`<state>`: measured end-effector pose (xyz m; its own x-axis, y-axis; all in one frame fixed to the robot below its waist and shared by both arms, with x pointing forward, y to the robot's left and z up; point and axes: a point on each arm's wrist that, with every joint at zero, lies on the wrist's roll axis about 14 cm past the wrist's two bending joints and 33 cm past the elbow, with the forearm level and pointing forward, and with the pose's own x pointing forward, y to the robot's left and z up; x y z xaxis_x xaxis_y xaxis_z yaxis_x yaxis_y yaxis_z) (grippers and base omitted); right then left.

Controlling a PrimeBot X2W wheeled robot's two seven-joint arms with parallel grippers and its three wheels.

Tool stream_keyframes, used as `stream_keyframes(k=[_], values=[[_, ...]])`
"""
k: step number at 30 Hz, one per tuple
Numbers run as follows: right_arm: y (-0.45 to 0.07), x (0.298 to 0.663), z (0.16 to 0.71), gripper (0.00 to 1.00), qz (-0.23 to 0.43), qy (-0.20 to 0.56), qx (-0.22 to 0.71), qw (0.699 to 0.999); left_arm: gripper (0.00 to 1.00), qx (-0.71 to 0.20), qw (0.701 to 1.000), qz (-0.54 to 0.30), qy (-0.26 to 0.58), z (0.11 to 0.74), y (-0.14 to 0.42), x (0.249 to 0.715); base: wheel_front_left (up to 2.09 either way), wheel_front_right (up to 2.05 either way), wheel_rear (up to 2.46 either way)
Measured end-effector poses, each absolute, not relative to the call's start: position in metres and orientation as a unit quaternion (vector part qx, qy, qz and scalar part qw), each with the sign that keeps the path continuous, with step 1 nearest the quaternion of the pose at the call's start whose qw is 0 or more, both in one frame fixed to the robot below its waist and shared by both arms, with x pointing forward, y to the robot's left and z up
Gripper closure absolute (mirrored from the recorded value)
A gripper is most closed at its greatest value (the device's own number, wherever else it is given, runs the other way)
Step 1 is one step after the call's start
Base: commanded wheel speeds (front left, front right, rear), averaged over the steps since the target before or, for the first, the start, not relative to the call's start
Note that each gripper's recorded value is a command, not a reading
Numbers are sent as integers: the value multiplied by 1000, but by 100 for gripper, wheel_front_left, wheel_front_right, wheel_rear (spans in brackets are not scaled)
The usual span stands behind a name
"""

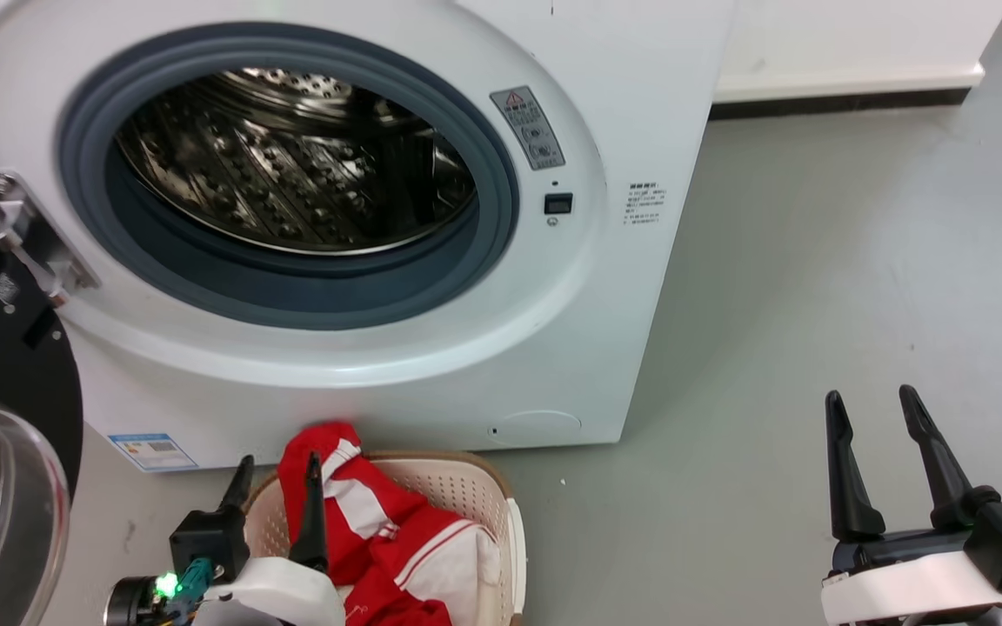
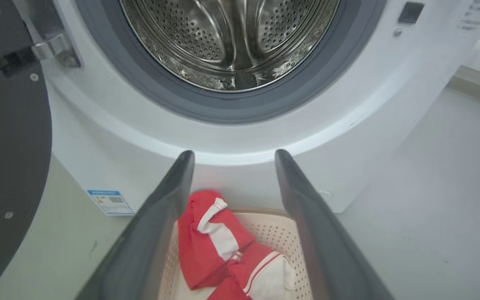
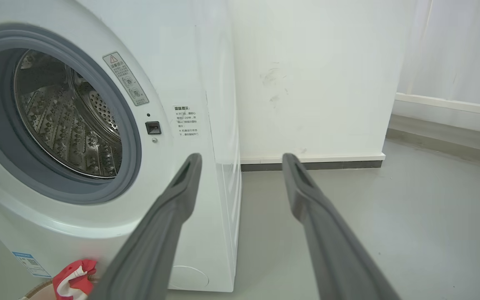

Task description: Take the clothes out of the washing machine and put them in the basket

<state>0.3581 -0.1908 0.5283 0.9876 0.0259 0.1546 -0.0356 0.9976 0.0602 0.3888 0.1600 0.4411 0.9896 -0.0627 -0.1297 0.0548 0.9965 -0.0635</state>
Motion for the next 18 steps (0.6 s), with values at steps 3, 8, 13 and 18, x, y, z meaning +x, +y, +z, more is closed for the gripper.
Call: stream_keyframes(k=[3,8,13,18], values=[[-188,353,533,0,19,-85,32,996,0,-28,999,-16,23,467,167,384,0,0,0],[-187,349,540,0,22,-95,32,995,0,-17,999,3,-45,509,178,376,0,0,0],[-186,345,542,0,23,-98,33,994,0,-6,997,5,-80,531,181,365,0,0,0],[-186,343,544,0,23,-103,36,994,0,1,994,-1,-105,547,178,357,0,0,0]])
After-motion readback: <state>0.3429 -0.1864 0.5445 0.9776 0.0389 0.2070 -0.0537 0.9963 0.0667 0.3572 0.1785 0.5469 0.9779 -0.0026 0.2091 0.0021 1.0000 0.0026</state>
